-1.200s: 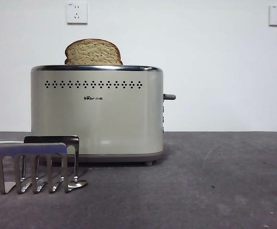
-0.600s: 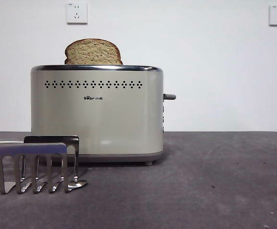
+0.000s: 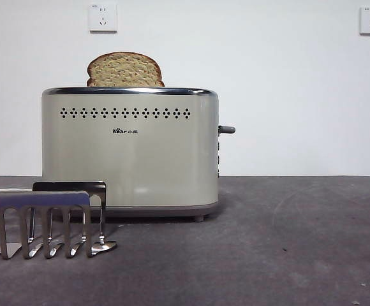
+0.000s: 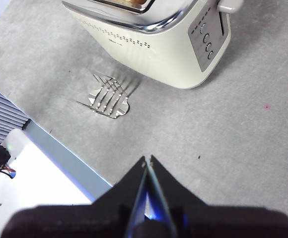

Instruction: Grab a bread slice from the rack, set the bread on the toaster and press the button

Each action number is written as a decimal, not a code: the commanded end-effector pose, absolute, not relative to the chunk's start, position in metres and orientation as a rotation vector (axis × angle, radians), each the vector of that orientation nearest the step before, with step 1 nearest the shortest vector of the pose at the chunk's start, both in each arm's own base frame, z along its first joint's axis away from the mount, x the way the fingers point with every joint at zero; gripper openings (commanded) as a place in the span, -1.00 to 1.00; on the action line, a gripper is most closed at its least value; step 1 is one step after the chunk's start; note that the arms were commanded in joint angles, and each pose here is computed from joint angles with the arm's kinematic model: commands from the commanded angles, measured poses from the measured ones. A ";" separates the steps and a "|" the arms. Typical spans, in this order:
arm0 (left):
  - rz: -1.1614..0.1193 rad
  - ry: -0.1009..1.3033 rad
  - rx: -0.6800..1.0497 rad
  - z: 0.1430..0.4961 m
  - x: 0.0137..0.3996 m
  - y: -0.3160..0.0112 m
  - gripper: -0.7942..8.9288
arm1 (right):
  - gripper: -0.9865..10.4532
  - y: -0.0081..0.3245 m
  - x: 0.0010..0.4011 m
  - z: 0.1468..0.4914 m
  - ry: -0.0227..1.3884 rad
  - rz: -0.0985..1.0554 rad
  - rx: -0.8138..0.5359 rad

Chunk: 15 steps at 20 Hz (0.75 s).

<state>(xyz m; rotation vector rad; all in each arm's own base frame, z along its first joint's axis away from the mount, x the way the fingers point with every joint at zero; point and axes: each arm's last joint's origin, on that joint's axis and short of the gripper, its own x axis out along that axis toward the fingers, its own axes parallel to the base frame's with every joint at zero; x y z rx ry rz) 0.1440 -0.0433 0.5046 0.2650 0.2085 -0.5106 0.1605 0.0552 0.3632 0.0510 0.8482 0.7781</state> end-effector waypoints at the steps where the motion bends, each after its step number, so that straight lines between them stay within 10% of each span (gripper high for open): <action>1: -0.442 -0.001 0.275 0.512 0.128 -0.026 -0.84 | -0.83 0.056 0.160 0.361 0.847 0.783 0.043; 15: -0.035 -0.097 0.169 0.271 0.089 0.007 -0.84 | -0.83 0.056 0.160 0.361 0.847 0.783 0.043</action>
